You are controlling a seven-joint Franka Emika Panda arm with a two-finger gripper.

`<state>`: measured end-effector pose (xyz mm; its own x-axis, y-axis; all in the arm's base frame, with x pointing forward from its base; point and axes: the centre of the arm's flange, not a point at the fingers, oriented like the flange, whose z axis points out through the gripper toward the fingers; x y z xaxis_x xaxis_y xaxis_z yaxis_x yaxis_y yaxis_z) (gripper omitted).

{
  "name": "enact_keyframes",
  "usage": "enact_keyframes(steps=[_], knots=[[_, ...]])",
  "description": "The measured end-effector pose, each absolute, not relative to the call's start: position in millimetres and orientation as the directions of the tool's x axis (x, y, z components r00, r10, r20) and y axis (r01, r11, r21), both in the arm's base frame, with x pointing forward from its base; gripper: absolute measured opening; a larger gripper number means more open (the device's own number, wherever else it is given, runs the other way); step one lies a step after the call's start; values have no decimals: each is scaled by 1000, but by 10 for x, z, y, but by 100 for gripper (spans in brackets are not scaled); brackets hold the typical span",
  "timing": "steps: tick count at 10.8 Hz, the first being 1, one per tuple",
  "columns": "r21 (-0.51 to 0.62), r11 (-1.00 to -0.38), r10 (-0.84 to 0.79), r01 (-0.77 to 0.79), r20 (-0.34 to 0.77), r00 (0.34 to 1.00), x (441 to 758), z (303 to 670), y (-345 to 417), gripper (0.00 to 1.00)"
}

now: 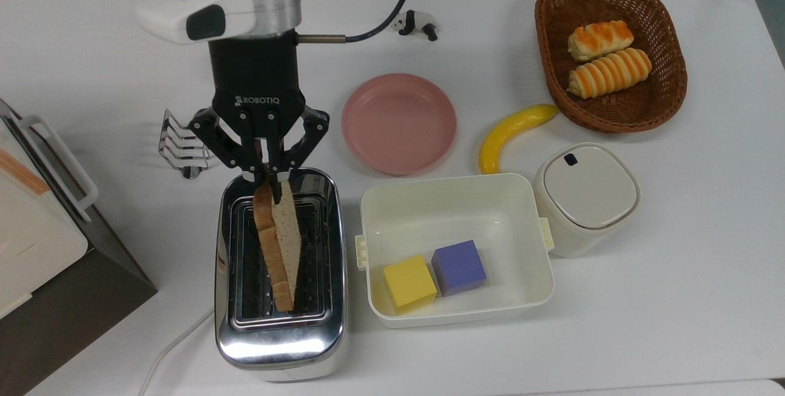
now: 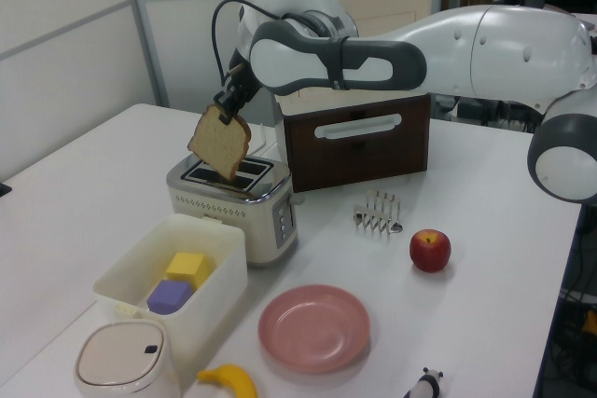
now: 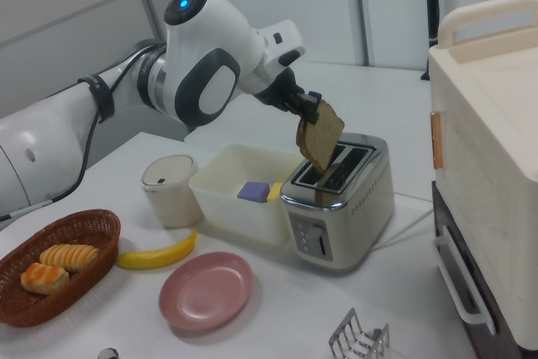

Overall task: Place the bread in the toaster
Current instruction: 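Lower the bread slice edge-first into the toaster slot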

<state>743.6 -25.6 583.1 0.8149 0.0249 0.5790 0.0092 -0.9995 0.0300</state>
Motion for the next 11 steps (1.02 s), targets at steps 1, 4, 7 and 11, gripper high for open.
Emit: enact_keyframes(steps=[1,4,7,11], knots=[[30,-999,31,16,577,816,7443,5815,-203,10],[37,-999,53,38,575,816,7446,5811,-46,10],[64,-997,61,29,566,822,7439,5807,-117,10],[89,-995,84,46,489,868,7398,5688,-250,10]])
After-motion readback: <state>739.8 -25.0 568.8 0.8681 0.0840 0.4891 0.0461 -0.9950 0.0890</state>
